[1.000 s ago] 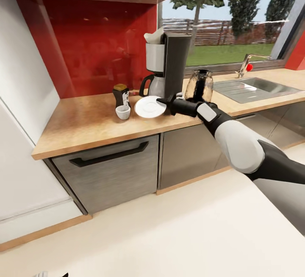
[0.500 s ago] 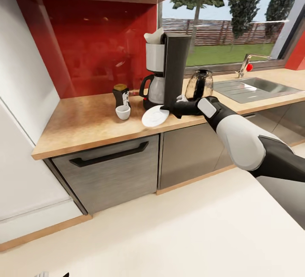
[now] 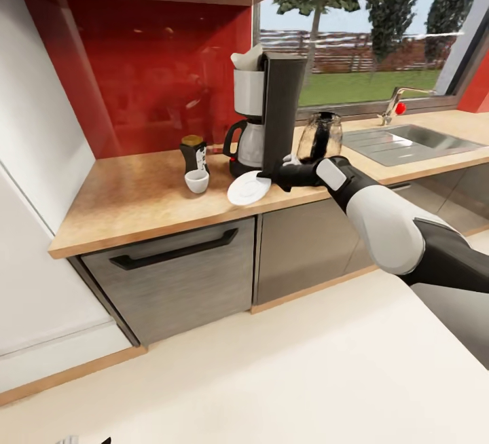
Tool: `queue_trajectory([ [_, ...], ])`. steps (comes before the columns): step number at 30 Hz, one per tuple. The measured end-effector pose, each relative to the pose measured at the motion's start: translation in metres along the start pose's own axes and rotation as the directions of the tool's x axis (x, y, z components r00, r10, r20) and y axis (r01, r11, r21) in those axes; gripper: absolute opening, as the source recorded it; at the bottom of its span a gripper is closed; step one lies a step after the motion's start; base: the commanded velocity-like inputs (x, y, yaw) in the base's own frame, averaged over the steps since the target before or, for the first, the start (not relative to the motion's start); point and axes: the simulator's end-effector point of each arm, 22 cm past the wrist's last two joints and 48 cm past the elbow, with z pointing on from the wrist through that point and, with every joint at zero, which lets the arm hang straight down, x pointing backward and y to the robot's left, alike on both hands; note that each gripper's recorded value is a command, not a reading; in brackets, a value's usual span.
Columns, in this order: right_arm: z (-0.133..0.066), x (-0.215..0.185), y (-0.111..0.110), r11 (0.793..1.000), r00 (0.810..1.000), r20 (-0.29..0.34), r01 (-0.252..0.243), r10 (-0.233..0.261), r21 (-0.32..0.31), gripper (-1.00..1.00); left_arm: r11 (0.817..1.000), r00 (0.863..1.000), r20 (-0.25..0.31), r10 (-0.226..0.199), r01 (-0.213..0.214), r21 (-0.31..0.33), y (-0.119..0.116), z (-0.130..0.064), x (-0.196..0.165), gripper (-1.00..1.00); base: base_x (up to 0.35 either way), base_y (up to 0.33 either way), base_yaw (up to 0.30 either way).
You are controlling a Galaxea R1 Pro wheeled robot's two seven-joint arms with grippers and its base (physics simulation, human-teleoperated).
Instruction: Set up a coffee station on the kitchen countertop: keep the coffee maker on the countertop, move the bottle of coffee from the kitchen shelf to the counter next to the coffee maker, place a paper coffee filter on top of the coffee maker, put the saucer next to the coffee maker with the coffee cup on the saucer, and place the electric kettle next to the coffee maker.
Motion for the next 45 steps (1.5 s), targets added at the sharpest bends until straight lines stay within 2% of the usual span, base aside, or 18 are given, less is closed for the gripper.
queue_trajectory([
  [45,-0.0009,0.0009,-0.0023,1.000,1.000,-0.001,-0.006,0.006,0.000,-1.00,1.000,1.000,0.000,0.000,0.000,0.001,-0.0003,-0.0001,0.0000,1.00,0.022,0.008,0.000],
])
